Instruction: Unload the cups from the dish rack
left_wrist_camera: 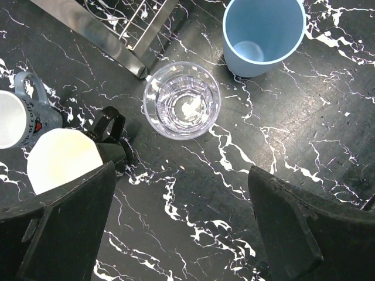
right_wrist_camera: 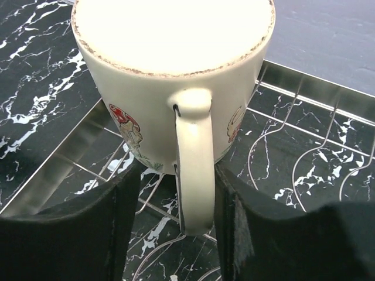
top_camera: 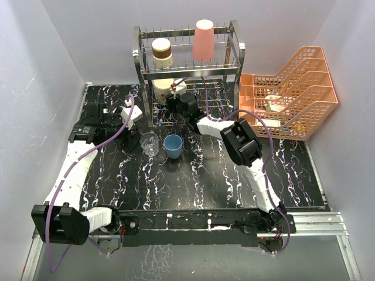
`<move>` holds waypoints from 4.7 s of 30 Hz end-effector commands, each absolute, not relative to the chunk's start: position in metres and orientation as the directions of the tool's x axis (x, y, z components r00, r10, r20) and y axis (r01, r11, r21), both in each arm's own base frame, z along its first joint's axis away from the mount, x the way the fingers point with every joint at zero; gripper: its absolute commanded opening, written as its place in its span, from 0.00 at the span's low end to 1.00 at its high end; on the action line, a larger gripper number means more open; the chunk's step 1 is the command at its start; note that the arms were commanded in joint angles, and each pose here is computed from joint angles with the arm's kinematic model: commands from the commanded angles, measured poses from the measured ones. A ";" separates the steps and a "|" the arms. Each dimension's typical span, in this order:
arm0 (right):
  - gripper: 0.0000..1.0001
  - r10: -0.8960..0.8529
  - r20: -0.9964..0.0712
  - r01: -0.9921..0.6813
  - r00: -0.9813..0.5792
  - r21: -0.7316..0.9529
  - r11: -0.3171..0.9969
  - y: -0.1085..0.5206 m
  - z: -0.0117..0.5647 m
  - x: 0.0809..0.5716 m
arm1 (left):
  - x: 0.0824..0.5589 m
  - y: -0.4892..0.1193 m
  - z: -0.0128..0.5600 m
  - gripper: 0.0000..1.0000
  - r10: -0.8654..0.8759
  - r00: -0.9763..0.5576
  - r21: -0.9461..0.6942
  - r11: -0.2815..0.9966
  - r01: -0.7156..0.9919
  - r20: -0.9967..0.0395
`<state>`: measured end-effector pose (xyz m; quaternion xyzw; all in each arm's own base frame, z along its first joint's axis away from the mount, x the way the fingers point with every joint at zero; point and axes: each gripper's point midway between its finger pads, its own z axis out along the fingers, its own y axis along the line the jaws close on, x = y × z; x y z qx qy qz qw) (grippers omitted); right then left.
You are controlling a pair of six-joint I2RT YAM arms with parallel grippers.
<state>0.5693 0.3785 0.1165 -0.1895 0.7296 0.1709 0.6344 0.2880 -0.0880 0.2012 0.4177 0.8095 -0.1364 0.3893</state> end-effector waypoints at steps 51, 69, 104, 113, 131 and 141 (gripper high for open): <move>0.08 0.676 -0.724 -0.166 -0.134 0.689 0.705 0.250 0.304 0.436 | 0.356 -0.209 0.226 0.83 0.711 0.218 0.594 0.334 0.732 -0.668; 0.08 0.869 -0.328 -0.038 -0.371 0.940 0.339 0.213 0.292 0.314 | 0.315 -0.307 0.232 0.79 0.420 0.606 0.711 0.150 0.687 -0.675; 0.08 0.832 0.235 0.014 -0.502 0.964 -0.264 0.214 0.357 0.268 | 0.237 -0.350 0.225 0.72 0.320 0.556 0.633 0.236 0.737 -0.767; 0.08 0.787 0.297 0.010 -0.541 0.938 -0.347 0.217 0.378 0.264 | 0.239 -0.354 0.212 0.68 0.337 0.575 0.657 0.226 0.720 -0.746; 0.14 0.761 0.392 0.103 -0.517 0.911 -0.400 0.218 0.346 0.267 | 0.283 -0.375 0.227 0.00 0.378 0.573 0.683 0.306 0.664 -0.727; 0.95 0.866 0.312 0.216 -0.391 0.946 -0.244 0.189 0.250 0.270 | 0.325 -0.362 0.206 0.00 0.551 0.409 0.630 0.299 0.717 -0.727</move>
